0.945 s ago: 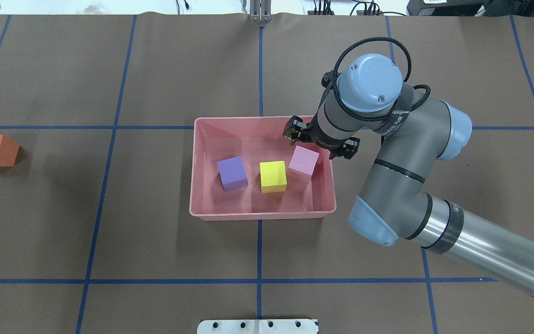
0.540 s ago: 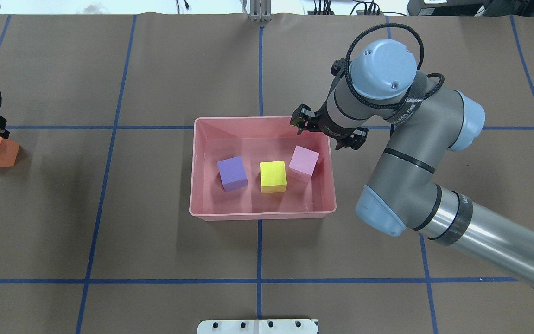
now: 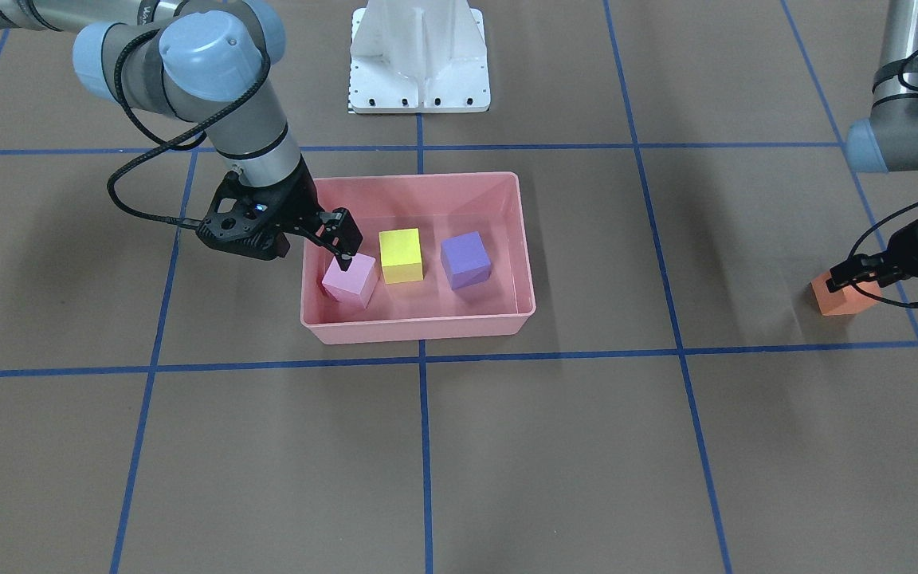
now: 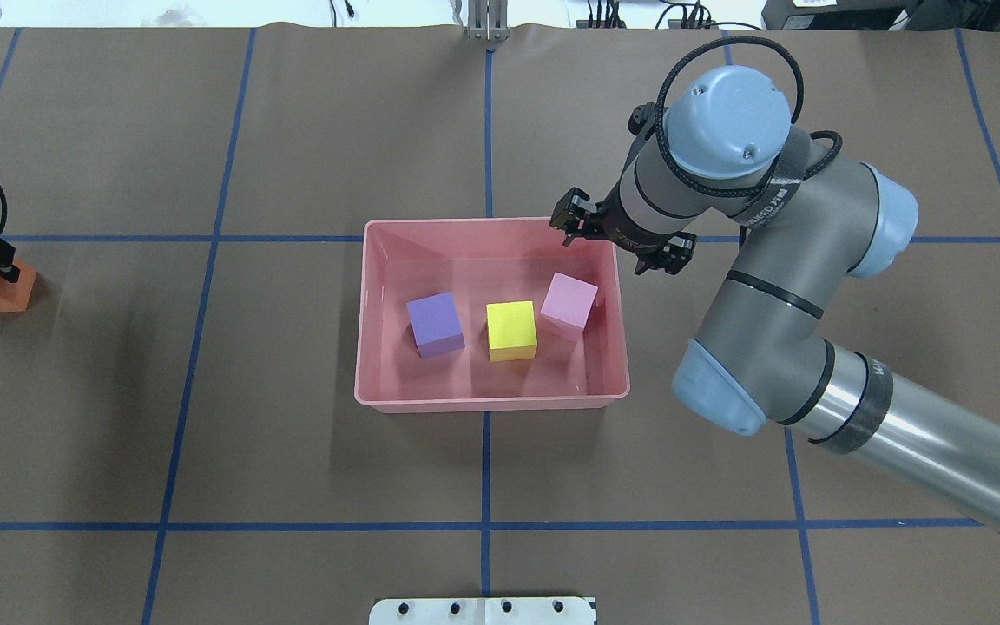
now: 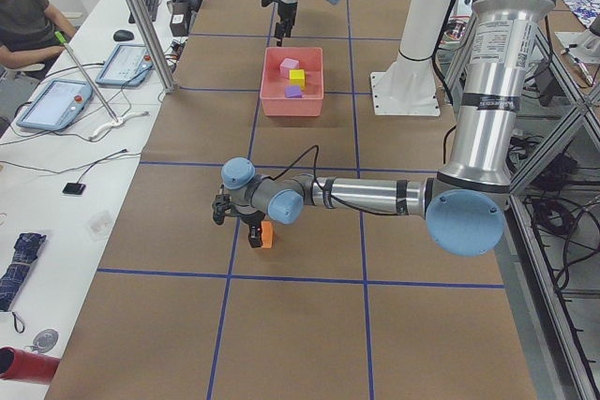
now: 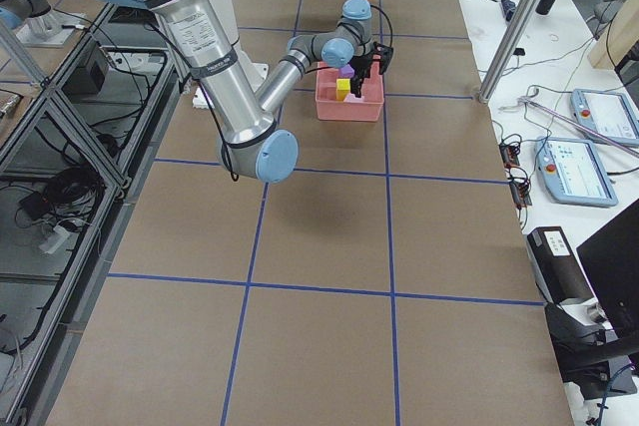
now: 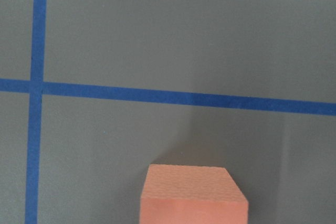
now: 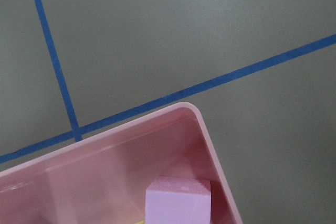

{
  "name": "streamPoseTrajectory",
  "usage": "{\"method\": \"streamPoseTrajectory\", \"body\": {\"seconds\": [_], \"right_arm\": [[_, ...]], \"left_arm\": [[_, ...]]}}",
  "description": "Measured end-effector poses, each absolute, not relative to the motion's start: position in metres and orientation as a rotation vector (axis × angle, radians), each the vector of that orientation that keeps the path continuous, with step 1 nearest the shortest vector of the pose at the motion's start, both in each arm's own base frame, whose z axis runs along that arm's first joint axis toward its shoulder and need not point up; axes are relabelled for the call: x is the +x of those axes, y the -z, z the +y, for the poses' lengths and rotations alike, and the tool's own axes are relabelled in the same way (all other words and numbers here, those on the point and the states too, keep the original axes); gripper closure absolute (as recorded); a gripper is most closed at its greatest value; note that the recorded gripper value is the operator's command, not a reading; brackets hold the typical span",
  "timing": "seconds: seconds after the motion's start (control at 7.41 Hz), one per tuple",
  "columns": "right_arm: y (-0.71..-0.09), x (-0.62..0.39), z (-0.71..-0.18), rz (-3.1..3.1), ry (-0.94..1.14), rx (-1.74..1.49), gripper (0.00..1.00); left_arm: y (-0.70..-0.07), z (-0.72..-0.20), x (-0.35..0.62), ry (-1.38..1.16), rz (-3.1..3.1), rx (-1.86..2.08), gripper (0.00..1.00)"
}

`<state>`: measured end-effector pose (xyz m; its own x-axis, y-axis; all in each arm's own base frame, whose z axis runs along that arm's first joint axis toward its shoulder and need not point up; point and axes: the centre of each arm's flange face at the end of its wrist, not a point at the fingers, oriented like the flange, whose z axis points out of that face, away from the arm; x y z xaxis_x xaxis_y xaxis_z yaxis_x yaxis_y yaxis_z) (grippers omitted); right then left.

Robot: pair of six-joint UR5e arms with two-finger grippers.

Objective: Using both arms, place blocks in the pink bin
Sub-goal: 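Release the pink cube with the right gripper while the left gripper grasps the orange cube, then carry the orange cube into the bin with the left gripper and release it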

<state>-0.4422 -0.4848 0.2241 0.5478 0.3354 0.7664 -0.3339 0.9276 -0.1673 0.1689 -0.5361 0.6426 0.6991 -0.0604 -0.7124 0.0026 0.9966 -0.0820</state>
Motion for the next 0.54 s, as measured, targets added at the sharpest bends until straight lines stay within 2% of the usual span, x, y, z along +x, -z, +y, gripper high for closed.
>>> {"method": "streamPoseTrajectory", "body": {"seconds": [0.14, 0.27, 0.54], "right_arm": [[-0.225, -0.436, -0.485, -0.911, -0.401, 0.0, 0.0], [-0.226, -0.426, -0.487, -0.911, -0.408, -0.004, 0.0], [-0.232, -0.386, -0.499, -0.89, -0.4, 0.004, 0.0]], "left_arm": [[-0.645, -0.534, 0.173, 0.028, 0.793, -0.082, 0.69], [-0.647, -0.533, 0.176, 0.024, 0.791, -0.087, 1.0], [-0.625, -0.539, 0.182, 0.045, 0.816, -0.08, 1.0]]}}
